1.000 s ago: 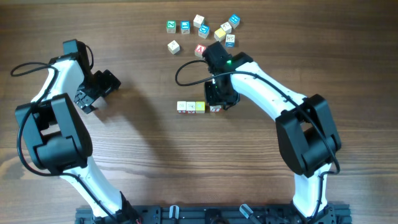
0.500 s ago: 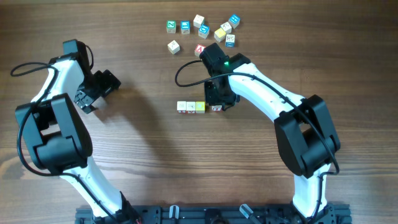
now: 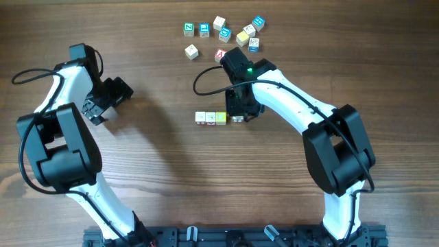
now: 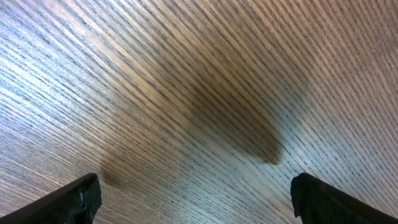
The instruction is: Form a horizontal line
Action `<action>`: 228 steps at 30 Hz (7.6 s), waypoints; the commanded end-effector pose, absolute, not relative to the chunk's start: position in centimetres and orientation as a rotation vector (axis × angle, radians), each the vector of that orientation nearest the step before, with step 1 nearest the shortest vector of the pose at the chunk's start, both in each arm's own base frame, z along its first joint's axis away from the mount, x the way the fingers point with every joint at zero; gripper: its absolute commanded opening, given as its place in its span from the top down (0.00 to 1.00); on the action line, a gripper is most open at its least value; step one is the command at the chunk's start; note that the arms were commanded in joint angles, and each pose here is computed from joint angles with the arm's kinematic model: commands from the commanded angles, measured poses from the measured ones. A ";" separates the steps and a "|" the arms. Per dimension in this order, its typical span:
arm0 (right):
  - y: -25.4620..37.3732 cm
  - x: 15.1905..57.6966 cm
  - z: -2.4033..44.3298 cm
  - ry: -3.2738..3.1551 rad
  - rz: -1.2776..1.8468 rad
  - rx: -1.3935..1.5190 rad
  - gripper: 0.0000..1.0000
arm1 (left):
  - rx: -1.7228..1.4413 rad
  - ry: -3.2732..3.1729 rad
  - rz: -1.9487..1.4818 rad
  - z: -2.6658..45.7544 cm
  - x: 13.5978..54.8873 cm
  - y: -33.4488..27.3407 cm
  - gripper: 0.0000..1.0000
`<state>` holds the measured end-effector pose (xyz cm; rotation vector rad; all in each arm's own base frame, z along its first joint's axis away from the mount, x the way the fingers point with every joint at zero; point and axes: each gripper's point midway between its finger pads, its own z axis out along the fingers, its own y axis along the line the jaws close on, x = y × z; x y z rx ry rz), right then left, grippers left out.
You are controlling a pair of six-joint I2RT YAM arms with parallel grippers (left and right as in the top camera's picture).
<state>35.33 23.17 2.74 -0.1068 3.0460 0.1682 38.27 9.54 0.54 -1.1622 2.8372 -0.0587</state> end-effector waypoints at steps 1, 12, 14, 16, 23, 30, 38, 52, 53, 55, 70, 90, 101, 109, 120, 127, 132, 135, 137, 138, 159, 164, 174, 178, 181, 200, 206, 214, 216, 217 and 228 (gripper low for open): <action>23.0 35.5 3.0 3.031 0.148 -0.100 0.59 | -1.166 2.851 -0.069 0.1 38.1 9.5 0.00; 22.5 39.3 3.7 2.866 0.082 0.031 0.43 | -1.166 2.851 -0.068 0.1 38.1 9.5 0.00; 21.7 39.7 3.7 2.867 0.079 0.064 0.43 | -1.166 2.851 -0.069 0.1 38.1 9.5 0.00; 20.8 40.1 3.7 2.866 0.074 0.097 0.43 | -1.166 2.851 -0.068 0.1 38.1 9.5 0.00; 20.5 40.4 3.7 2.867 0.079 0.066 0.00 | -1.166 2.851 -0.068 0.1 38.1 9.5 0.00; 20.6 40.0 3.6 2.884 0.086 0.062 0.26 | -1.166 2.851 -0.068 0.1 38.1 9.5 0.00; 20.8 38.8 3.3 2.934 0.106 0.052 0.49 | -1.167 2.850 -0.068 0.1 38.1 9.5 0.00; 22.0 38.0 3.3 2.976 0.215 0.039 0.54 | -1.166 2.851 -0.069 0.1 38.1 9.5 0.00; 22.1 38.2 3.3 2.968 0.221 0.039 0.56 | -1.166 2.851 -0.068 0.1 38.1 9.5 0.00; 22.3 38.5 3.4 2.956 0.230 0.041 0.63 | -1.166 2.851 -0.068 0.1 38.1 9.5 0.00; 21.5 38.1 2.0 2.958 0.188 0.099 0.68 | -1.166 2.851 -0.069 0.1 38.1 9.5 0.00; 22.3 36.1 1.7 3.047 0.279 0.136 0.69 | -1.166 2.851 -0.068 0.1 38.1 9.5 0.00; 21.5 38.4 2.0 2.948 0.222 0.196 0.68 | -1.166 2.851 -0.069 0.1 38.1 9.5 0.00; 19.2 38.0 1.7 2.989 0.165 0.302 0.69 | -1.167 2.850 -0.069 0.1 38.1 9.5 0.00; 18.5 36.1 1.3 3.064 0.109 0.295 0.70 | -1.166 2.851 -0.068 0.1 38.1 9.5 0.00; 18.8 35.6 1.3 3.079 0.107 0.280 0.69 | -1.166 2.851 -0.068 0.1 38.1 9.5 0.00; 19.6 35.2 1.3 3.085 0.116 0.249 0.69 | -1.166 2.851 -0.068 0.1 38.1 9.5 0.00; 19.8 35.1 1.3 3.086 0.116 0.242 0.69 | -1.166 2.851 -0.068 0.1 38.1 9.5 0.00; 19.8 35.1 1.3 3.086 0.116 0.241 0.69 | -1.166 2.851 -0.068 0.1 38.1 9.5 0.00; 19.8 35.1 1.3 3.086 0.117 0.240 0.69 | -1.166 2.851 -0.068 0.1 38.1 9.5 0.00; 19.8 35.1 1.3 3.086 0.118 0.239 0.69 | -1.166 2.851 -0.069 0.1 38.1 9.5 0.00; 19.3 35.3 1.3 3.069 0.071 0.241 0.69 | -1.166 2.851 -0.069 0.1 38.1 9.5 0.00; 21.0 34.5 1.3 3.118 0.209 0.152 0.70 | -1.166 2.851 -0.068 0.1 38.1 9.5 0.00; 21.0 34.6 1.3 3.114 0.205 0.151 0.69 | -1.166 2.851 -0.069 0.1 38.1 9.5 0.00; 21.0 34.5 1.4 3.117 0.210 0.151 0.69 | -1.166 2.851 -0.069 0.1 38.1 9.5 0.00; 21.6 34.3 1.4 3.124 0.241 0.139 0.69 | -1.166 2.851 -0.069 0.1 38.1 9.5 0.00; 21.6 34.4 1.4 3.120 0.243 0.138 0.69 | -1.166 2.851 -0.069 0.1 38.1 9.5 0.00; 21.6 34.5 1.4 3.116 0.241 0.137 0.69 | -1.166 2.851 -0.068 0.1 38.1 9.5 0.00; 21.8 34.3 1.4 3.122 0.259 0.137 0.69 | -1.166 2.851 -0.069 0.1 38.1 9.5 0.00; 21.8 34.3 1.4 3.125 0.257 0.138 0.69 | -1.166 2.851 -0.068 0.1 38.1 9.5 0.00; 21.7 34.0 1.4 3.136 0.252 0.140 0.70 | -1.166 2.851 -0.068 0.1 38.1 9.5 0.00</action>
